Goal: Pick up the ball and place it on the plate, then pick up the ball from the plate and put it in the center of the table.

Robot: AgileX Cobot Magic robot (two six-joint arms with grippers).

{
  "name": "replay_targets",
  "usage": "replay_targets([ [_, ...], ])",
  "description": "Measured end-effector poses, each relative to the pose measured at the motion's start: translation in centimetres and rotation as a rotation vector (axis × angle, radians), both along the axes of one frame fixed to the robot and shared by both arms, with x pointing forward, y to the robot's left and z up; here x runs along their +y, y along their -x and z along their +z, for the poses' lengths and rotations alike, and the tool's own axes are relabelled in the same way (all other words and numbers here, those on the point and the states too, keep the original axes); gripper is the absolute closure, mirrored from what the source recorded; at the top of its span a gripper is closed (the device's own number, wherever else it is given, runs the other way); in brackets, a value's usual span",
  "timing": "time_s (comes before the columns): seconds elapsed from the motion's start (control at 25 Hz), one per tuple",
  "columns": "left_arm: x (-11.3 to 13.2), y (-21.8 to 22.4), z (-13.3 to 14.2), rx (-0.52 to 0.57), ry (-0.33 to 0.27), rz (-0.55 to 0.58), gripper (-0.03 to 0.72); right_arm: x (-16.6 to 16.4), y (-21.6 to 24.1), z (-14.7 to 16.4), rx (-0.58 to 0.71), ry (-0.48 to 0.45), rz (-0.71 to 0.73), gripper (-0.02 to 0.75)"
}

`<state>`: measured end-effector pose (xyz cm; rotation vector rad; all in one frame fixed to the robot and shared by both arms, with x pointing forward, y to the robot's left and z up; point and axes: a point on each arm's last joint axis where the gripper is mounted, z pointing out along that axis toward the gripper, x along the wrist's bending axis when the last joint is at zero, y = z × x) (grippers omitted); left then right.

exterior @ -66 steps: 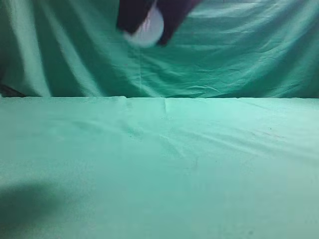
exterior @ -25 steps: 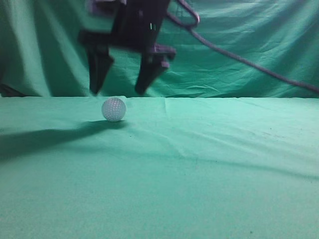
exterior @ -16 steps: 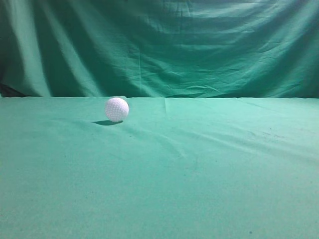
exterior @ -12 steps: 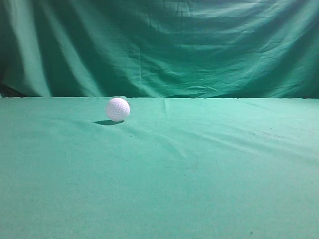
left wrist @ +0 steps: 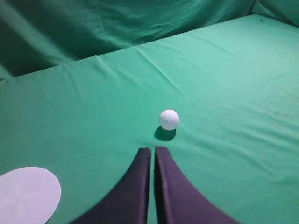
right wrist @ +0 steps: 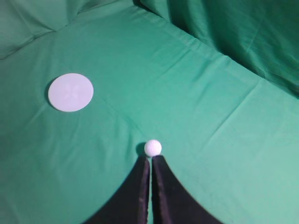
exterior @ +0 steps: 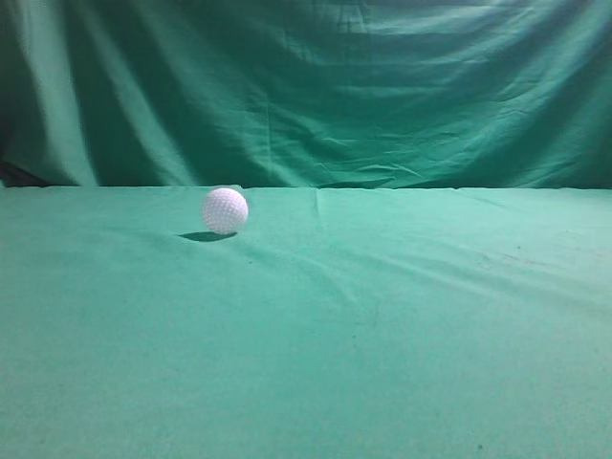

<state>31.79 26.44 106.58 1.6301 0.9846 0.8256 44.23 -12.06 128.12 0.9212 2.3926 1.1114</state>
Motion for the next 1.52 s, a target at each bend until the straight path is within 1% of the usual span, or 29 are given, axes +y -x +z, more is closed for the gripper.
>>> replay_targets([
  [0.08, 0.1, 0.4, 0.2, -0.016, 0.023, 0.004, 0.688, -1.9, 2.3, 0.3, -0.009, -0.008, -0.002, 0.738],
  [0.2, 0.1, 0.6, 0.2, -0.013, 0.028, 0.0, 0.688, -4.4, 5.3, -0.8, 0.001, 0.0, -0.002, 0.738],
  [0.28, 0.1, 0.7, 0.1, -0.007, 0.026, -0.004, 0.688, -5.8, 7.0, -2.3, -0.001, -0.001, -0.006, 0.738],
  [0.36, 0.1, 0.7, 0.1, -0.003, 0.032, -0.002, 0.688, -7.2, 8.6, -3.6, -0.041, -0.036, -0.012, 0.738],
  [0.48, 0.0, 0.7, 0.1, 0.001, 0.039, -0.001, 0.688, -8.7, 10.3, -6.3, -0.089, -0.082, -0.02, 0.738],
  [0.52, 0.0, 0.7, 0.1, 0.001, 0.039, -0.001, 0.688, -9.1, 10.7, -7.5, -0.092, -0.085, -0.022, 0.738],
  [0.64, 0.1, 0.7, 0.1, 0.0, 0.032, -0.001, 0.688, -10.3, 12.2, -10.3, -0.131, -0.122, -0.029, 0.738],
  [0.72, 0.1, 0.7, 0.1, 0.001, 0.027, -0.001, 0.688, -10.8, 12.7, -12.4, -0.141, -0.132, -0.033, 0.738],
  [0.8, 0.1, 0.7, 0.1, 0.0, 0.021, 0.0, 0.688, -11.2, 13.3, -13.9, -0.159, -0.164, -0.036, 0.738],
  [0.88, 0.1, 0.7, 0.1, -0.001, 0.018, 0.001, 0.688, -11.4, 13.8, -15.5, -0.151, -0.2, -0.034, 0.738],
  [1.04, 0.1, 0.7, 0.1, -0.001, 0.017, 0.001, 0.688, -11.6, 14.5, -17.8, -0.145, -0.295, -0.039, 0.738],
  [1.12, 0.1, 0.7, 0.1, -0.002, 0.016, 0.001, 0.688, -11.6, 14.6, -18.8, -0.131, -0.314, -0.043, 0.738],
  [1.2, 0.1, 0.7, 0.1, -0.002, 0.016, 0.001, 0.688, -11.5, 14.6, -19.2, -0.122, -0.328, -0.046, 0.738],
  [1.52, 0.1, 0.7, 0.1, -0.001, 0.017, 0.002, 0.688, -11.5, 14.6, -19.7, -0.093, -0.315, -0.045, 0.738],
])
